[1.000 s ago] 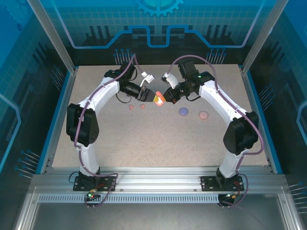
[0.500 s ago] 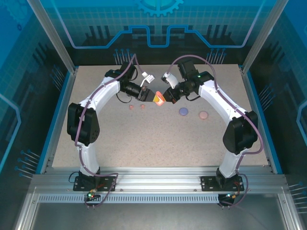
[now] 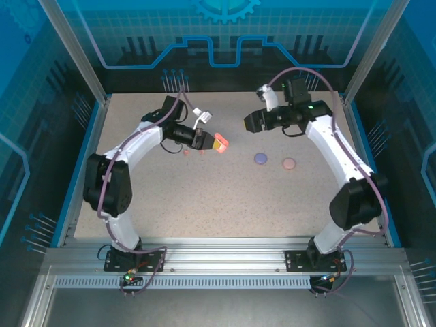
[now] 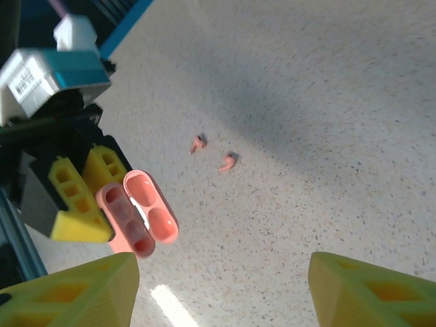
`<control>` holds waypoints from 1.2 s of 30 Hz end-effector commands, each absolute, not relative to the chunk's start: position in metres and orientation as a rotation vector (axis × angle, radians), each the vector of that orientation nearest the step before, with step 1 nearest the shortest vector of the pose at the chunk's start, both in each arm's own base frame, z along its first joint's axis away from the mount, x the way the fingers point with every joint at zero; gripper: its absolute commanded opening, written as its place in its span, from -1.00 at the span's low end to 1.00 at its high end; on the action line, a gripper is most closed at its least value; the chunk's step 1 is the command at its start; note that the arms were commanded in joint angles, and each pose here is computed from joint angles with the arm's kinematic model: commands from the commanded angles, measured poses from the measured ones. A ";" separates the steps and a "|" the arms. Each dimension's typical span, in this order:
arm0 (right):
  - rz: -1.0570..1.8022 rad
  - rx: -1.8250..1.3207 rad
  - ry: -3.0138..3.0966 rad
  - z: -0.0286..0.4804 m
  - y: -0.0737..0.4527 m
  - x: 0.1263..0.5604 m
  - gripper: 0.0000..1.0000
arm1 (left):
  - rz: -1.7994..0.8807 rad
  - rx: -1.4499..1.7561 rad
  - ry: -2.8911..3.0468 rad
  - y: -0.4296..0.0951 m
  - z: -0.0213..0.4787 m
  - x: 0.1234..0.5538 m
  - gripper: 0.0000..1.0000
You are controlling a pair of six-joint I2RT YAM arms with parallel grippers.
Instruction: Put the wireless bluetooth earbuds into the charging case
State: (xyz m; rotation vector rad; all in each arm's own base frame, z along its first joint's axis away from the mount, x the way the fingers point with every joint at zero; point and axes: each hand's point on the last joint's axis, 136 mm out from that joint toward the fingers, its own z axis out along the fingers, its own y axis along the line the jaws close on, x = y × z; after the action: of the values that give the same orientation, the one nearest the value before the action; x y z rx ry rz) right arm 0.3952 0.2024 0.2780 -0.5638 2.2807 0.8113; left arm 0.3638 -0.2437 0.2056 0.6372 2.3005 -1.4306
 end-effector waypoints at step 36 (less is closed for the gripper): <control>0.454 -0.217 2.623 0.079 0.428 0.436 0.31 | -0.429 -0.225 1.358 -0.059 0.372 0.375 -1.00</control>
State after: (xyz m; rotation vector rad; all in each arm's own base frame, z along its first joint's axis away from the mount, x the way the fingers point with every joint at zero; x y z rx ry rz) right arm 0.4292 0.4155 0.0898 -0.2363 2.6459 0.4904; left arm 0.3837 -0.0687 0.3383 -0.1879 1.4600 -0.4258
